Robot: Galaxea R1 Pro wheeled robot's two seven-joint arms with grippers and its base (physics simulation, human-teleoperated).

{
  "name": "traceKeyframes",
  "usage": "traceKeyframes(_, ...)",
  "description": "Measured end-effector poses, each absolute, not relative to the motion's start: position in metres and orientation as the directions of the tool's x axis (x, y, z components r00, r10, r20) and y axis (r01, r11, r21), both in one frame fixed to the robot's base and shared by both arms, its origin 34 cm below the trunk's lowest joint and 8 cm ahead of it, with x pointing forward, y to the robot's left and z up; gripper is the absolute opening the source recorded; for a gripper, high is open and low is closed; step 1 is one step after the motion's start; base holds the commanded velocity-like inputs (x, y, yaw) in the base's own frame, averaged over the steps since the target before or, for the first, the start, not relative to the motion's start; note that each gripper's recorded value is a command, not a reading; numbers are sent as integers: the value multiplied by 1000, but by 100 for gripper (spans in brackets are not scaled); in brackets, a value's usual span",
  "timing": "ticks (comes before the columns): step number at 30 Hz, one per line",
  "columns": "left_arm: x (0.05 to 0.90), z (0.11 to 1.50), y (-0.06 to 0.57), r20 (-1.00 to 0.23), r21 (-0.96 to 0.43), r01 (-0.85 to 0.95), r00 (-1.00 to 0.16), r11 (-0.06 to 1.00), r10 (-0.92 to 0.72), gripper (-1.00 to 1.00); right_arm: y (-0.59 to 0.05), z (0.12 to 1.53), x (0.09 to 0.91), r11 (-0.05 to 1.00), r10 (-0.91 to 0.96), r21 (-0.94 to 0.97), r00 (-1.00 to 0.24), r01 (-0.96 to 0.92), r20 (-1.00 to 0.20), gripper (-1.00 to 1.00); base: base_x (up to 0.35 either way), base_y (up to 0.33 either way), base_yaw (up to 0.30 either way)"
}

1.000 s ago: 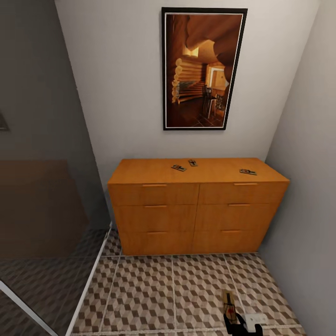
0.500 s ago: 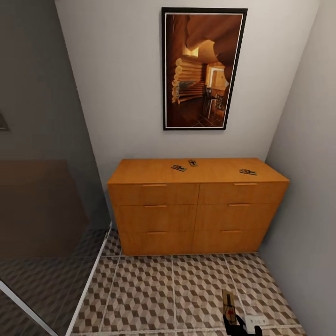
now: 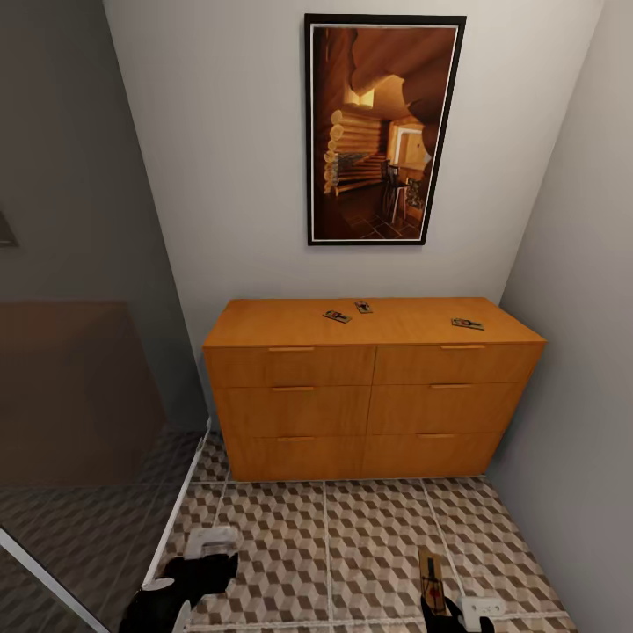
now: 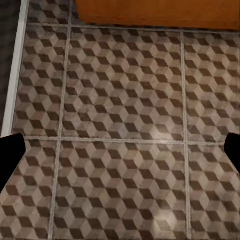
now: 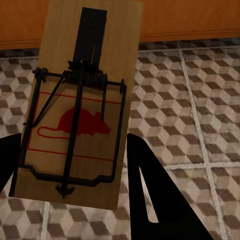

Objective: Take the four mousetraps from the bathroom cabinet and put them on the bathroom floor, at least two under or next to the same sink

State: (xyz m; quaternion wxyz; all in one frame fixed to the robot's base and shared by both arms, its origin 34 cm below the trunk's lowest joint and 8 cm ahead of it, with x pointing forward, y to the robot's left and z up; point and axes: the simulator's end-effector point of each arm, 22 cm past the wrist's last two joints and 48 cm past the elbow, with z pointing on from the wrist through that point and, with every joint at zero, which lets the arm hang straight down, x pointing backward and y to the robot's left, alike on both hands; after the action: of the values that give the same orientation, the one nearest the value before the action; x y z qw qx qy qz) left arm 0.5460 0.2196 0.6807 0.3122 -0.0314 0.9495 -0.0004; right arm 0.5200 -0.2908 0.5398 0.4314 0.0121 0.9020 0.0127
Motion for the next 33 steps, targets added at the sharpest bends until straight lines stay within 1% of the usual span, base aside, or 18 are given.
traceKeyframes(8, 630, 766, 192, -639, -46, -6, -768, 999, -34, 100, -288, 540, 520, 999, 34, 37, -627, 7, -778, -100, 0, 0, 0)
traceKeyframes(15, 730, 875, 180, -763, -47, 25, -646, 999, -20, 100, -289, 540, 520, 999, 33, 36, -627, 7, -778, -100, 0, 0, 0)
traceKeyframes(21, 794, 956, 173, -826, -35, 45, -564, 998, -3, 100, -288, 540, 520, 999, 33, 37, -628, 7, -778, -100, 0, 0, 0)
traceKeyframes(27, 844, 1025, 167, -854, -10, 60, -520, 998, 23, 100, -288, 536, 517, 999, 36, 39, -643, 9, -765, -100, 0, 0, 0)
traceKeyframes(33, 863, 1082, 166, -890, 0, 62, -456, 998, 29, 100, -287, 533, 514, 999, 38, 41, -656, 10, -754, -100, 0, 0, 0)
